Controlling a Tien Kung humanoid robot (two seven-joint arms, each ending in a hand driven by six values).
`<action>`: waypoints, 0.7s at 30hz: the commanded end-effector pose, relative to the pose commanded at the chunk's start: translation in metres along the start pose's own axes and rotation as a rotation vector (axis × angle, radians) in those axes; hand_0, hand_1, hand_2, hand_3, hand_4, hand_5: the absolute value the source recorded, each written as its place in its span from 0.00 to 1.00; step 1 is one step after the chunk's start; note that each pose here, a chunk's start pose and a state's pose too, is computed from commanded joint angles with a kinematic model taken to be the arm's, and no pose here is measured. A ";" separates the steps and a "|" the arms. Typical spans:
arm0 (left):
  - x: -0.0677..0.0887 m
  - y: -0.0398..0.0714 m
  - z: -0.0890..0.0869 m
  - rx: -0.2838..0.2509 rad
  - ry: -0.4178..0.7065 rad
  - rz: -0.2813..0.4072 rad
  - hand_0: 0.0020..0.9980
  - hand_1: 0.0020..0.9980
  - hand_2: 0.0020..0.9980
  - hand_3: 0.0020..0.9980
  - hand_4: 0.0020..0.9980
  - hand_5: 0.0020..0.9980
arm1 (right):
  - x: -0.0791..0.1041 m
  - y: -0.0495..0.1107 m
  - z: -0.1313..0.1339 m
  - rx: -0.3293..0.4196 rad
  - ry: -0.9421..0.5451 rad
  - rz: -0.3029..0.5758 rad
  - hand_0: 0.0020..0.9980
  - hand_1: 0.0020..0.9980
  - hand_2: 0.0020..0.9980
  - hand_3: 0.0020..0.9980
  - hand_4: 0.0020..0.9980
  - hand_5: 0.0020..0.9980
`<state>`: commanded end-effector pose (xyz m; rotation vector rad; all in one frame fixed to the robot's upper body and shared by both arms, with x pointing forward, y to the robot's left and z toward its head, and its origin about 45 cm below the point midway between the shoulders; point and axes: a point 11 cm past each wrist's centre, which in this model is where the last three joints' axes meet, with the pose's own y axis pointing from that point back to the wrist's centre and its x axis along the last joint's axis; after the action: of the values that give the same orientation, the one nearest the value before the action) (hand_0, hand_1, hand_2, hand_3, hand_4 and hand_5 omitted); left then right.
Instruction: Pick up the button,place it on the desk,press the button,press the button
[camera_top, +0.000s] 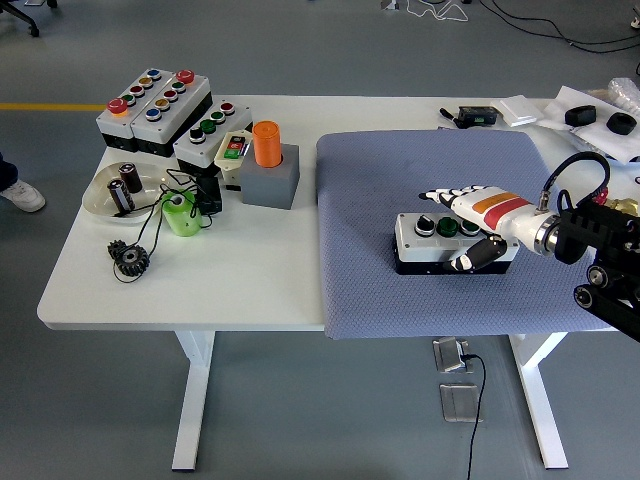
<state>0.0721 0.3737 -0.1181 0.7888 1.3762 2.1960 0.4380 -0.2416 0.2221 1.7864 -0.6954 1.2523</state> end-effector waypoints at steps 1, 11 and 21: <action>0.000 0.000 0.000 0.000 0.000 0.000 0.66 0.70 0.73 0.50 0.32 0.96 | 0.002 0.002 -0.001 0.003 -0.012 0.005 0.96 0.93 1.00 1.00 0.90 0.22; -0.001 0.000 0.003 -0.009 0.002 -0.004 0.66 0.70 0.73 0.50 0.32 0.96 | 0.043 0.031 0.004 -0.002 -0.161 0.170 0.91 0.87 0.95 1.00 0.89 0.30; -0.004 0.000 0.006 -0.015 0.006 -0.007 0.65 0.70 0.73 0.50 0.32 0.96 | 0.061 0.058 0.028 -0.088 -0.324 0.275 0.43 0.21 0.33 0.90 0.78 0.40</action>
<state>0.0789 0.3752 -0.1165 0.7710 1.3617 2.2029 0.4261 -0.2943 0.2929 1.8849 -1.1953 1.0937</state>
